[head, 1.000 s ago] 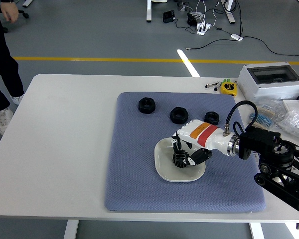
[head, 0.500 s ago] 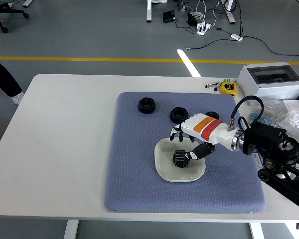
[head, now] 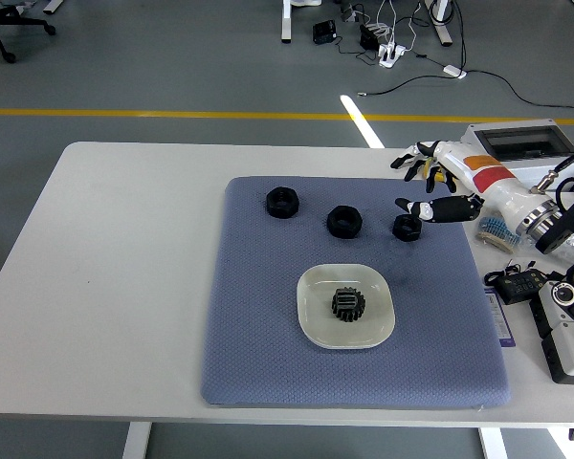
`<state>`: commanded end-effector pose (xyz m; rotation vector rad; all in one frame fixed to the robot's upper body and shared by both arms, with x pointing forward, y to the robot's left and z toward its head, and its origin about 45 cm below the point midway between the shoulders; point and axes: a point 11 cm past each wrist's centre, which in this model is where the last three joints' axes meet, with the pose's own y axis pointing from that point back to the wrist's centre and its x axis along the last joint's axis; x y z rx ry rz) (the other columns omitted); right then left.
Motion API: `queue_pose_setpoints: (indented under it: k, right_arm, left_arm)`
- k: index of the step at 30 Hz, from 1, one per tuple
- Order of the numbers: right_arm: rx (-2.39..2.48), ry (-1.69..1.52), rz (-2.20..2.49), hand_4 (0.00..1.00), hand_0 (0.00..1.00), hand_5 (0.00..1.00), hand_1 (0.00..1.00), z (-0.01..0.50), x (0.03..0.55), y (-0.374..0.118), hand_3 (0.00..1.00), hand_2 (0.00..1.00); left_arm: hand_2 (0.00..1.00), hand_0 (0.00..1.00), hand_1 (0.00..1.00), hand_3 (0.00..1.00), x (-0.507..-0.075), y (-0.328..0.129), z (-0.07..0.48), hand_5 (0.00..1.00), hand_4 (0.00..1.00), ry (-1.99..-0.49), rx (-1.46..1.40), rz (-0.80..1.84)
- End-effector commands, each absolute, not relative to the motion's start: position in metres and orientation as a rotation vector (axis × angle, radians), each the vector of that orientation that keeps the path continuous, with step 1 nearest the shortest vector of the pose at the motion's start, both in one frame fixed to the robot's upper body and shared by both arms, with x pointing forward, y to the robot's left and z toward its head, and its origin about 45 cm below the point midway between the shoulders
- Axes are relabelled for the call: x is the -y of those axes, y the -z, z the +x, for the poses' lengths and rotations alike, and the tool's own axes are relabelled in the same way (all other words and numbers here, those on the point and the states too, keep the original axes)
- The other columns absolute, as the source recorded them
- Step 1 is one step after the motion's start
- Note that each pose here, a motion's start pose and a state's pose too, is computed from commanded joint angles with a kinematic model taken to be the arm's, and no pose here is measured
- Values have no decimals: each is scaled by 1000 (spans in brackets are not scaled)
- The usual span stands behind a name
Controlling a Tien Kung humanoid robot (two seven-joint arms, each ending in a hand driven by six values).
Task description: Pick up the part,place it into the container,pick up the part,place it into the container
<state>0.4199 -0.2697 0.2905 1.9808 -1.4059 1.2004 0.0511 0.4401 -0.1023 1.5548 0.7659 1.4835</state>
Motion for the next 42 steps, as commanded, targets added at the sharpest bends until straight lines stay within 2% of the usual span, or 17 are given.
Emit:
queue_pose_setpoints:
  k: [3,4,9,10,21,31,42]
  right_arm:
    - [1578,-1048,1991,948,404,538,558,419,300,-288,638,667]
    - [1624,-996,1997,998,672,694,712,419,308,-287,823,789]
    - [1872,-719,2027,998,672,694,712,412,350,-280,823,789]
    - [1923,-656,2036,998,764,782,773,409,357,-275,858,831]
    - [2297,85,2147,998,802,826,796,372,388,-217,871,842]
    - [2295,111,2103,998,823,855,802,350,394,-193,876,844]
    - [2327,132,2096,998,816,882,797,345,394,-187,868,838]
  left_arm:
    - [721,714,617,622,-440,102,51,682,722,-1484,-765,1554]
    - [721,714,617,622,-440,102,51,682,721,-1484,-764,1554]
    - [721,714,617,622,-440,102,55,682,721,-1483,-756,1548]
    - [721,713,618,620,-440,102,56,683,721,-1482,-755,1548]
    - [721,713,619,620,-437,103,55,683,720,-1477,-763,1548]
    - [719,711,621,620,-436,104,55,681,716,-1474,-763,1547]
    - [718,710,623,619,-435,104,55,681,716,-1468,-762,1549]
